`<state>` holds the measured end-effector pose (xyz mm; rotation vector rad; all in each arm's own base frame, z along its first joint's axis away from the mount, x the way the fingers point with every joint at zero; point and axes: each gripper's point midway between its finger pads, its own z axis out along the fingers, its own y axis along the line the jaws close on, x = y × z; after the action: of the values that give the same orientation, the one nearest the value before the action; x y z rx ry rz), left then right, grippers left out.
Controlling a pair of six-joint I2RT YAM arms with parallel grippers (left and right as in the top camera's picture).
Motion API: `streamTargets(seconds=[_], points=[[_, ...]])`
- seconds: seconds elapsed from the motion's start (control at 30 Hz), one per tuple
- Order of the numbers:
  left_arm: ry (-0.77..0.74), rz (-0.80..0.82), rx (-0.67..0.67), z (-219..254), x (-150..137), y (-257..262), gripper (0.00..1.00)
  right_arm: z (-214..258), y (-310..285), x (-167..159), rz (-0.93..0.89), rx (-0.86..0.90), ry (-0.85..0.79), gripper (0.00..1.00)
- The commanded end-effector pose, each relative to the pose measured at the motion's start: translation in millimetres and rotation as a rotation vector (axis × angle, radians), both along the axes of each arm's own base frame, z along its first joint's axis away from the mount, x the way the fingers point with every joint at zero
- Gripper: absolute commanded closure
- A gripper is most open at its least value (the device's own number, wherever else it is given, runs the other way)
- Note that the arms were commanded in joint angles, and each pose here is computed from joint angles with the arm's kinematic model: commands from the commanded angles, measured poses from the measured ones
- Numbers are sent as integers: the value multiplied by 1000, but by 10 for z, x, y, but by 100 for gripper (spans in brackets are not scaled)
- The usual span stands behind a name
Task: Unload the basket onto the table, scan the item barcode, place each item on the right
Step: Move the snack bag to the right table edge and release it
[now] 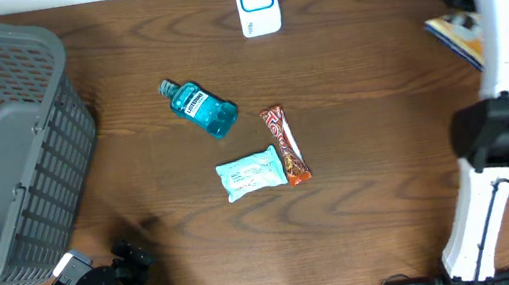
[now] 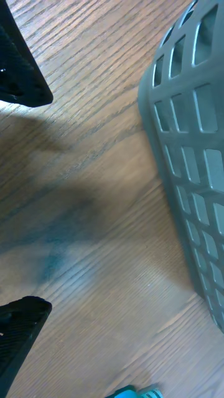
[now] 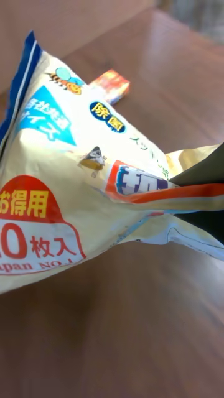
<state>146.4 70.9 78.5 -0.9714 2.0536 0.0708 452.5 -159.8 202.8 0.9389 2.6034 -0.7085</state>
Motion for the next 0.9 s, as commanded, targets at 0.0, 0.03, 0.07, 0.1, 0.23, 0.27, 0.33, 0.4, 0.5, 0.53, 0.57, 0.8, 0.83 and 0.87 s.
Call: streamTargets(seconds=[0.0,0.03,0.07,0.1,0.23,0.27,0.33,0.4,0.5,0.53,0.57,0.8,0.83,0.87], points=[[37,1,-2,-81,-56,-3,2,-418,-408,-224,-136,33,75,99],[37,1,-2,-81,-56,-3,2,-552,-515,-291,-165,60,90,97],[36,1,-2,-81,-56,-3,2,-650,-601,-352,-185,74,105,96],[36,1,-2,-81,-56,-3,2,-753,-709,-430,-211,81,122,96],[37,1,-2,-81,-56,-3,2,-981,-1103,-733,-316,98,152,91],[36,1,-2,-81,-56,-3,2,-994,-1208,-813,-346,106,149,91],[36,1,-2,-81,-56,-3,2,-1014,-1337,-904,-390,153,120,92],[36,1,-2,-81,-56,-3,2,-1010,-1431,-977,-436,245,63,96],[36,1,-2,-81,-56,-3,2,-923,-1501,-1052,-478,387,-28,96],[36,1,-2,-81,-56,-3,2,-876,-1501,-1057,-488,436,-64,95],[36,1,-2,-81,-56,-3,2,-814,-1492,-1055,-492,485,-103,90],[36,2,-2,-81,-56,-2,2,-171,-1189,-862,-347,659,-323,51],[36,1,-2,-81,-56,-3,2,-101,-1129,-831,-317,660,-334,40],[36,1,-2,-81,-56,-3,2,-49,-1078,-799,-287,652,-337,28]])
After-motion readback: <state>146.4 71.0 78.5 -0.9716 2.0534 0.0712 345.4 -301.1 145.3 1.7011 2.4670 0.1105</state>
